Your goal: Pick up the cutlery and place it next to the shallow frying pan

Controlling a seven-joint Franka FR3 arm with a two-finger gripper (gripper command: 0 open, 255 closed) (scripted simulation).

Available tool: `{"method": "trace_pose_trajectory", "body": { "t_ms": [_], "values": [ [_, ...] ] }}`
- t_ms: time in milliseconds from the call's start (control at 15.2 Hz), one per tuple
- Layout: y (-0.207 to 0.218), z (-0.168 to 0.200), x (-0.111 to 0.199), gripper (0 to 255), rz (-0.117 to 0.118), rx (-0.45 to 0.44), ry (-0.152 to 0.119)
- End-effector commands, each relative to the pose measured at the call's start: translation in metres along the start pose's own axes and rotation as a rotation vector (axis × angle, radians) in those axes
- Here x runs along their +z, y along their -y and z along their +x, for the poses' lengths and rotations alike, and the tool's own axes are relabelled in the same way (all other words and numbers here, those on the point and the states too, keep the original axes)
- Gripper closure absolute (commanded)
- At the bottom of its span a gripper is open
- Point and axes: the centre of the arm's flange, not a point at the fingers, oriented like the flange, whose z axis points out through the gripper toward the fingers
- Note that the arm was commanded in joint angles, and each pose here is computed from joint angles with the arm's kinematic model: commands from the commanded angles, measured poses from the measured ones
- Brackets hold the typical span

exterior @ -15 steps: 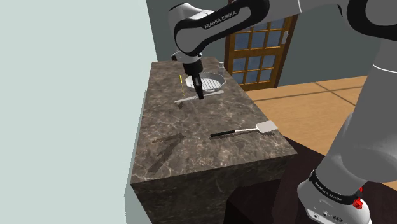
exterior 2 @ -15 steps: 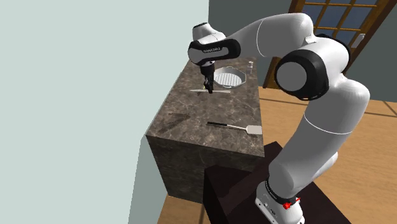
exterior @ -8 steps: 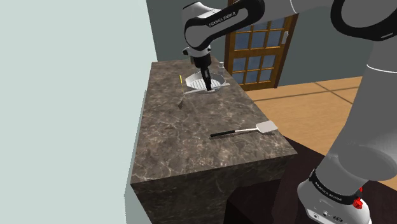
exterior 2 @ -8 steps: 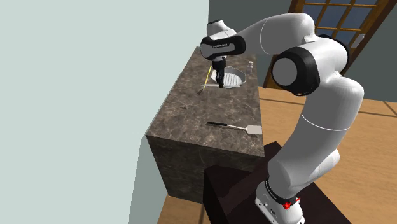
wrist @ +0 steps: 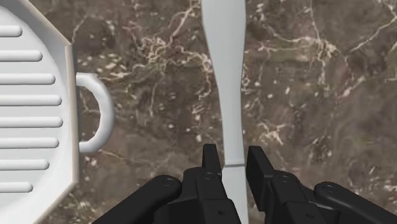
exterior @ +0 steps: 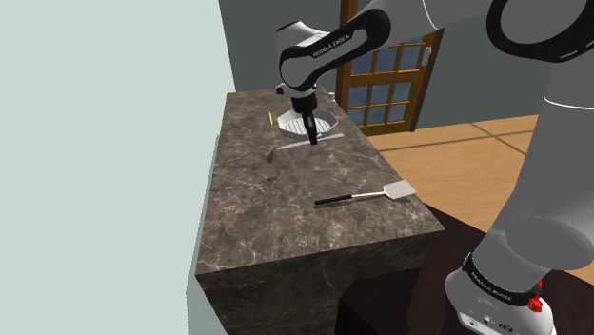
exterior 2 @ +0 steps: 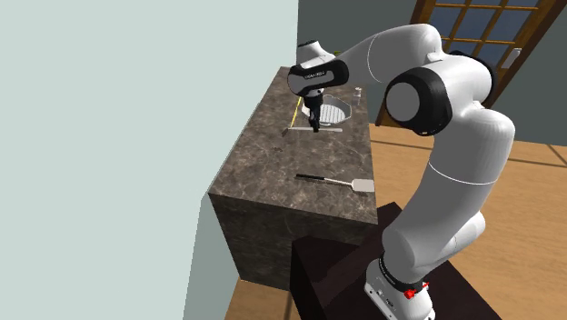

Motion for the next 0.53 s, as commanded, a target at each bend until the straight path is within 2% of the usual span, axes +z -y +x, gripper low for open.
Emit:
{"method": "trace_pose_trajectory", "body": {
  "t_ms": [0, 462],
  "values": [
    [0.001, 0.002, 0.012, 255, 0.0, 0.0, 0.0],
    [0.0, 0.01, 0.048, 255, 0.0, 0.0, 0.0]
  ]
}}
